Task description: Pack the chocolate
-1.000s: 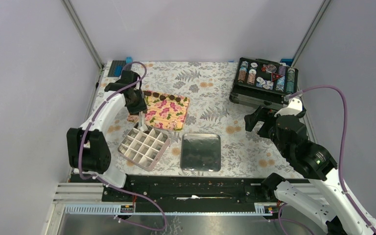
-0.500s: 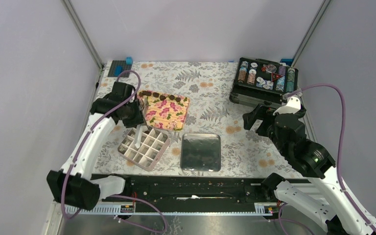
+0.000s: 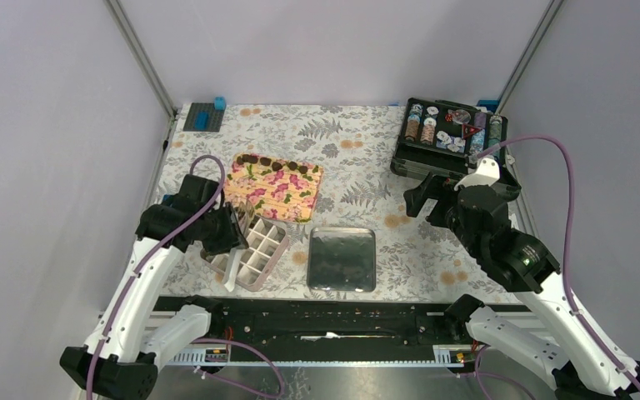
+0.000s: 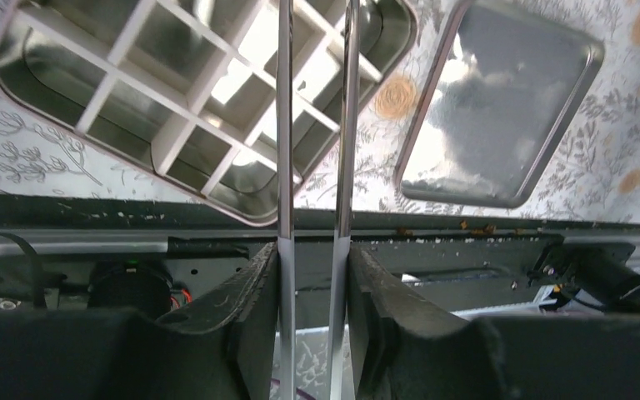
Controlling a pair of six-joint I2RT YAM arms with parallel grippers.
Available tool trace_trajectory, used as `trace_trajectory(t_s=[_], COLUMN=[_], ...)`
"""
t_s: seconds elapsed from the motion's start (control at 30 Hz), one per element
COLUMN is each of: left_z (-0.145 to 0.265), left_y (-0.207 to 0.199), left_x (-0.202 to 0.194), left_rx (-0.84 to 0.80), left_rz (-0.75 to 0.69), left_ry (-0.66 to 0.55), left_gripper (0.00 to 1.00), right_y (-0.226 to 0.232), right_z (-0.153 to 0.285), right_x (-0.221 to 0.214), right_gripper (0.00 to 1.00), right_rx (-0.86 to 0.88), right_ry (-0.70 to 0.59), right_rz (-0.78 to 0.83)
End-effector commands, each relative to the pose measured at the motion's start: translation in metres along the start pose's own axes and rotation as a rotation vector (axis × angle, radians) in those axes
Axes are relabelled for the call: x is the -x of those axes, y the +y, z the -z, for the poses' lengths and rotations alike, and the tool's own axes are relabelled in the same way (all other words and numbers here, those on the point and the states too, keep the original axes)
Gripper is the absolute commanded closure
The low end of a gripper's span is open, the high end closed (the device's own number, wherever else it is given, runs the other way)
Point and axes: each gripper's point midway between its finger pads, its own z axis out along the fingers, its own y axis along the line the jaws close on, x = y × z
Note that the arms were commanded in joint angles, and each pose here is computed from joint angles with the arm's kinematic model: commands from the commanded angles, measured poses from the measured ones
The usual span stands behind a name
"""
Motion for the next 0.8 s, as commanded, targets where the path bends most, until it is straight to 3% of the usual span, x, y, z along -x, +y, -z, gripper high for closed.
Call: trace_trajectory(t_s=[0.0,0.53,0.77], left_z=[0.006,-0.02,-0.025], left_y=[-0.007,-0.011,-0.015], left_x=[-0.014,-0.024,-0.022], left_rx=[-0.056,-0.05,-0.049], left_rz=[0.011,-0.049,-0.041], left_ry=[0.037,0.109,0.104], left_gripper=[0.87,0.86,0.74], right_y=[0.007,0.002,0.003], right_z=[-0.001,-0.003,-0.005], right_x=[0.007,0.004,0.002], right_gripper=[0.0,0.0,0.0], right_rx=[0.03,0.01,0.008], right_ry=[-0.027,-0.024,-0.018], right_rz=[-0.009,-0.007,-0.007])
